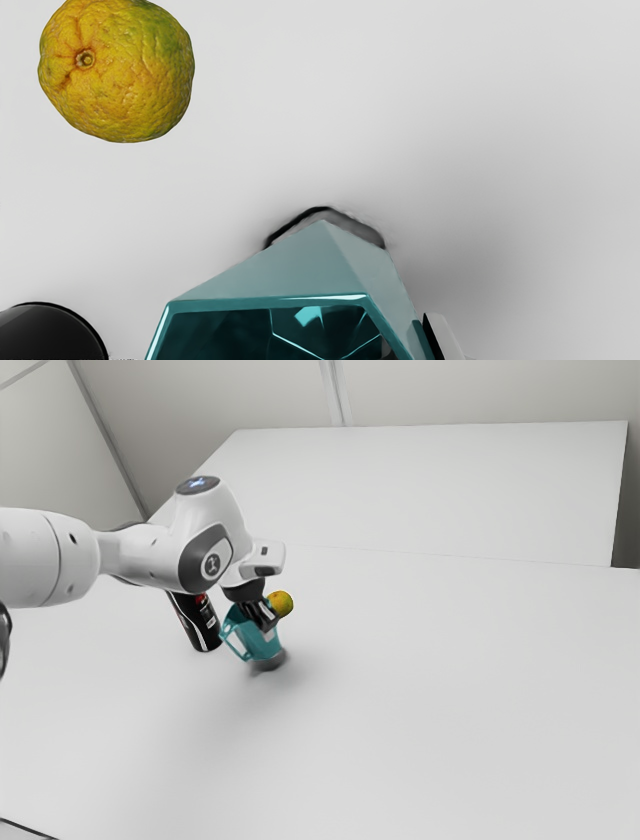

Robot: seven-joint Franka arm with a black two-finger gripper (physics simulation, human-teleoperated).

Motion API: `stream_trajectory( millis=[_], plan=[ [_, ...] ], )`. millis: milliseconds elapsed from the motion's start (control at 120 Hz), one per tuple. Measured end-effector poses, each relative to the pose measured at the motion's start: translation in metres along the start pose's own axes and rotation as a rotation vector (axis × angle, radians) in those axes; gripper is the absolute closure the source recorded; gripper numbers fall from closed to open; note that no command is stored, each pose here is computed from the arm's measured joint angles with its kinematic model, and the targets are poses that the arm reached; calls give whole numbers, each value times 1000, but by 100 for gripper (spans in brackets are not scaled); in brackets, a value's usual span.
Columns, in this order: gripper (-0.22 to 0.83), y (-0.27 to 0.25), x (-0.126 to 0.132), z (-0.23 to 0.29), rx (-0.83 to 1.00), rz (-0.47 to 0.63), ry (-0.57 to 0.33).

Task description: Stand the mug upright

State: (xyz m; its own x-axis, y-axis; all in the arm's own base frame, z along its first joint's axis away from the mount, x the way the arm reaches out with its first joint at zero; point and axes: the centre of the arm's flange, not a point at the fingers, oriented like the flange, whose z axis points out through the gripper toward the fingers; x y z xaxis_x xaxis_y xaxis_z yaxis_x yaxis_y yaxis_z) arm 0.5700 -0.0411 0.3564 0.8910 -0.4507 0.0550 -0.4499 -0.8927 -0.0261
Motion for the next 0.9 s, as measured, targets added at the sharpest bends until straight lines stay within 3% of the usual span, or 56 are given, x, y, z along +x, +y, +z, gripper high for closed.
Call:
stream_trajectory(
  millis=[350, 650, 900],
  plan=[
    [77, -8, -2, 12, 7, -45, -8],
    [57, -7, -2, 12, 1, -55, -3],
    [31, -7, -1, 10, 1, -59, 4]
  ],
)
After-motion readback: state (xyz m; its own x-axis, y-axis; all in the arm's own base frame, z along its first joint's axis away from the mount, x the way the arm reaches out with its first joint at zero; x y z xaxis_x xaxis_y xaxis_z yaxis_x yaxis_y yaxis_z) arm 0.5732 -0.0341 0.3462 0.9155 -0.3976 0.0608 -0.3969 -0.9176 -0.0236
